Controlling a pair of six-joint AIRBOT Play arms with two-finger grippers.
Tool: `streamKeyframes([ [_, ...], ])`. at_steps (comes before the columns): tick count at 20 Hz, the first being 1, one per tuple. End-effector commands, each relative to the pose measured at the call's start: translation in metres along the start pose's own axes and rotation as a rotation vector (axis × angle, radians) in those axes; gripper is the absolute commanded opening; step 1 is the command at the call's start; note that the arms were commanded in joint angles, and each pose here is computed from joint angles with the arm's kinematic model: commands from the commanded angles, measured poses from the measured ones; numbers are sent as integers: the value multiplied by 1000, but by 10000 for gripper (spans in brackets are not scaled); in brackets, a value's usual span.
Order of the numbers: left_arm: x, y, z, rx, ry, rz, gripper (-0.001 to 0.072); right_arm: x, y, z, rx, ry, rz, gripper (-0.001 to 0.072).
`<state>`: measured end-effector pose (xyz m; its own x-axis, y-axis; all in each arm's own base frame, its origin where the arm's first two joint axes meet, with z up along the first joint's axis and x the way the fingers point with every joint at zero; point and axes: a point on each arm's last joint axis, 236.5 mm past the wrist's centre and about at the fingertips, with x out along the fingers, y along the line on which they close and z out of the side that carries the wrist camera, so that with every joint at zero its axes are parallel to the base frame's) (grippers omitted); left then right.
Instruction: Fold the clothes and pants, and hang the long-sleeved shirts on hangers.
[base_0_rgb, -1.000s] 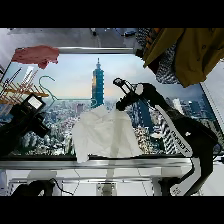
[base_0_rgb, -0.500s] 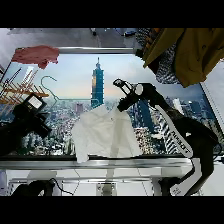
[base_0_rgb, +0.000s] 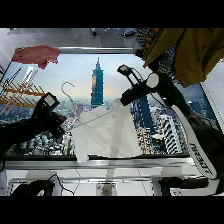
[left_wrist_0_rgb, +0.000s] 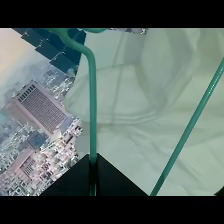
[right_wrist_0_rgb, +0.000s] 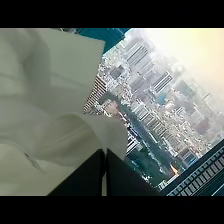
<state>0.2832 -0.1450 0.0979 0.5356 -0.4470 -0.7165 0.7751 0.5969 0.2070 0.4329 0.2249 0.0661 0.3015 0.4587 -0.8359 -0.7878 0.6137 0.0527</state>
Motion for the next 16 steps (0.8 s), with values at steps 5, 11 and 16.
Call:
streamKeyframes([
  [5,15,-25,-3,-19,41,-96,25,-45,46,31,0,-106,56,30],
  [11,18,12,-18,-84,101,56,25,-36,81,35,-32,-60,49,30],
  [16,12,20,-22,-131,112,101,25,-46,84,38,-10,-78,40,30],
])
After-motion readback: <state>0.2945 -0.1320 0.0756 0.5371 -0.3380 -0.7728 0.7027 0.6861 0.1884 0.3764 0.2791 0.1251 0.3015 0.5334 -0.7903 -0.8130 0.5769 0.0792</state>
